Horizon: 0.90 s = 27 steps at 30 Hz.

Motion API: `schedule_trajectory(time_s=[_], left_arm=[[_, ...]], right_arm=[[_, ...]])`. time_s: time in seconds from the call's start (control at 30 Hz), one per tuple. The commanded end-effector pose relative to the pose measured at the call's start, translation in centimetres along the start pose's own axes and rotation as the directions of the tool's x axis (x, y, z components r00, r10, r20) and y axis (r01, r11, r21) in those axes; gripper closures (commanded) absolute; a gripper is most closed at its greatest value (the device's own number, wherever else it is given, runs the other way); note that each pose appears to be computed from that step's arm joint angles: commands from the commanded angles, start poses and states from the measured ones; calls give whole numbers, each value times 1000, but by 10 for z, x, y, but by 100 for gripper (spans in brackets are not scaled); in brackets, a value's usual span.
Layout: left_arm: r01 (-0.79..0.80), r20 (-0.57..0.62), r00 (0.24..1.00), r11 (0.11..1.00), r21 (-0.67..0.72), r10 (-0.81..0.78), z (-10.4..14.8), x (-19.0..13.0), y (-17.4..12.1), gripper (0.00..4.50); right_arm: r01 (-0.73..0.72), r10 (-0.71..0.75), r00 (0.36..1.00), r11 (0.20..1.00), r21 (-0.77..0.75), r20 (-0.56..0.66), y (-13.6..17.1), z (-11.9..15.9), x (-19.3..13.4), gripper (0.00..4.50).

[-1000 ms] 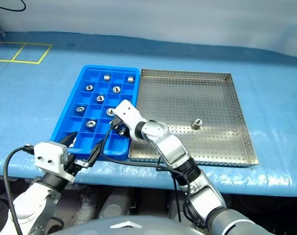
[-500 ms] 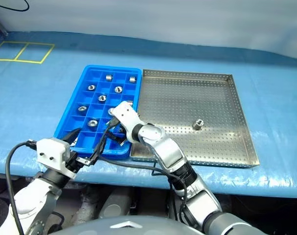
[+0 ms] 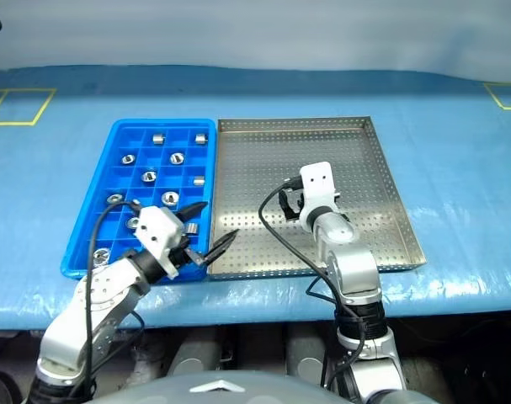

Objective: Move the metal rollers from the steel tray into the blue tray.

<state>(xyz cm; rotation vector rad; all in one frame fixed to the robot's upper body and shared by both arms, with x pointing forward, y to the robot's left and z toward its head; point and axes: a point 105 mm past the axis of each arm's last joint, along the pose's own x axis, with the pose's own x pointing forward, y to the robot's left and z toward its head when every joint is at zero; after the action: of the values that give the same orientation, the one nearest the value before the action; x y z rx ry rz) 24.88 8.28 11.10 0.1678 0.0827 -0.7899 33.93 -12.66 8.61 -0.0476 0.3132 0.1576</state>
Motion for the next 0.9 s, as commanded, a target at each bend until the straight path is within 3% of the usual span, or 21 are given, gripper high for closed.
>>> schedule_trajectory(time_s=[0.03, 0.4, 0.5, 0.73, 0.9], left_arm=[[56, 15, 998, 998, 24, -56, 3, 10, -7, 0], [95, 14, 995, 995, 2, -95, -2, 21, -16, 0], [84, 13, 996, 996, -9, -84, -3, 21, -16, 0], [55, 12, 998, 998, -19, -55, -4, 19, -15, 0], [29, 22, 999, 999, -26, -29, -3, 16, -13, 0]], right_arm=[[50, -51, 998, 998, 24, 26, -8, 1, -3, 1], [58, -51, 996, 992, 110, -67, -2, -36, 20, 1], [55, -48, 997, 993, 105, -62, 0, -36, 23, 59], [43, -39, 998, 995, 90, -50, 0, -33, 24, 279], [-9, 10, 1000, 998, 69, -15, 9, -21, 22, 284]])
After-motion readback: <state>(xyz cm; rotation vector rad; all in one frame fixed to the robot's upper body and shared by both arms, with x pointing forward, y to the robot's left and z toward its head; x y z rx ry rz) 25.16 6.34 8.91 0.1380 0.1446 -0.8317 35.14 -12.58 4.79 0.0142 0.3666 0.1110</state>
